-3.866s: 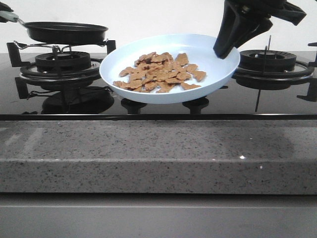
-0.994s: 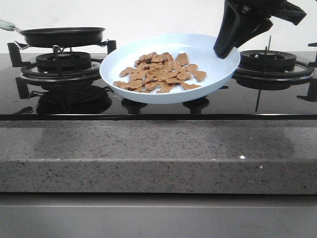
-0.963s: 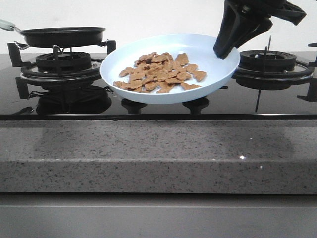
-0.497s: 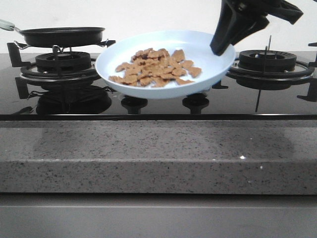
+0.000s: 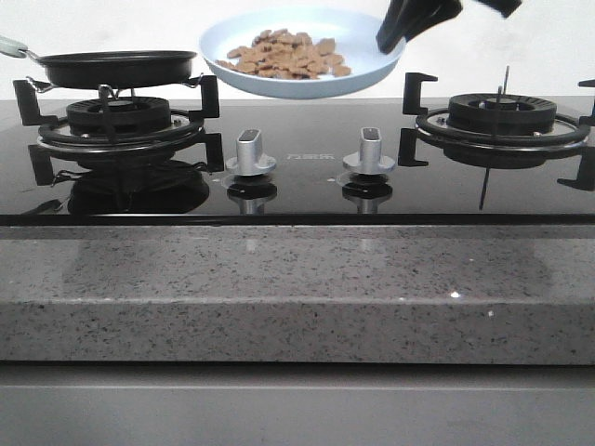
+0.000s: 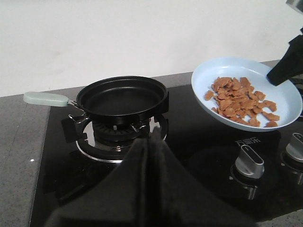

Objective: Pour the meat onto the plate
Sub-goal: 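Lower the plate with the right gripper between the burners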

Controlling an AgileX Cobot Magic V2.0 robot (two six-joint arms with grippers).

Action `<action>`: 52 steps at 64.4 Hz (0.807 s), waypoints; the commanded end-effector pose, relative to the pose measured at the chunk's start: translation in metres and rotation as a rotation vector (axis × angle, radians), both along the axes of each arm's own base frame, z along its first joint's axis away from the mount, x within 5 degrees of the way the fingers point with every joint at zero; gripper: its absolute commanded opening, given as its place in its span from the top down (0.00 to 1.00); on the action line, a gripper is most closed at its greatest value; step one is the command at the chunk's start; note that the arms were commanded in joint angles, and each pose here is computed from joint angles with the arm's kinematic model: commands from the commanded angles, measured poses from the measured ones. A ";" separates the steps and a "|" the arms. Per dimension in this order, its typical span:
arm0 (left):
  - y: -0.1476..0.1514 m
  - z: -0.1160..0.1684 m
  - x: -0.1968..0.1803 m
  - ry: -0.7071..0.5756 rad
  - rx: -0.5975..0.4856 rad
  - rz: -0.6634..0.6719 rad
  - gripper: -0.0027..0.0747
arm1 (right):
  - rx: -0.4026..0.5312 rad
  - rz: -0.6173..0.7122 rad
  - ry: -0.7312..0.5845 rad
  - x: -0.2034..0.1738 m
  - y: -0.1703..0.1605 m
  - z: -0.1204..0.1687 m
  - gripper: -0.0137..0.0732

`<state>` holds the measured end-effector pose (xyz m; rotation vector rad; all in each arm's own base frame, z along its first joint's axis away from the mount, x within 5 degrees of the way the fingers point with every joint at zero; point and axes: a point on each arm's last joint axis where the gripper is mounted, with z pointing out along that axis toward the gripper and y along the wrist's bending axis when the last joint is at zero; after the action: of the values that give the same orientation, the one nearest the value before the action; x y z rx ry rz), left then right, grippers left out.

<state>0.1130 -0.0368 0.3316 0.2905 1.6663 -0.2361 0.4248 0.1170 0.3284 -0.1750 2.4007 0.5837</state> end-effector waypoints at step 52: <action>0.001 0.016 0.000 -0.094 -0.050 0.020 0.99 | 0.033 -0.083 0.016 0.024 -0.030 0.003 0.56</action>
<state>0.1130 -0.0368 0.3316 0.2905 1.6663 -0.2361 0.4576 0.0979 0.2746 -0.0764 2.5610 0.5785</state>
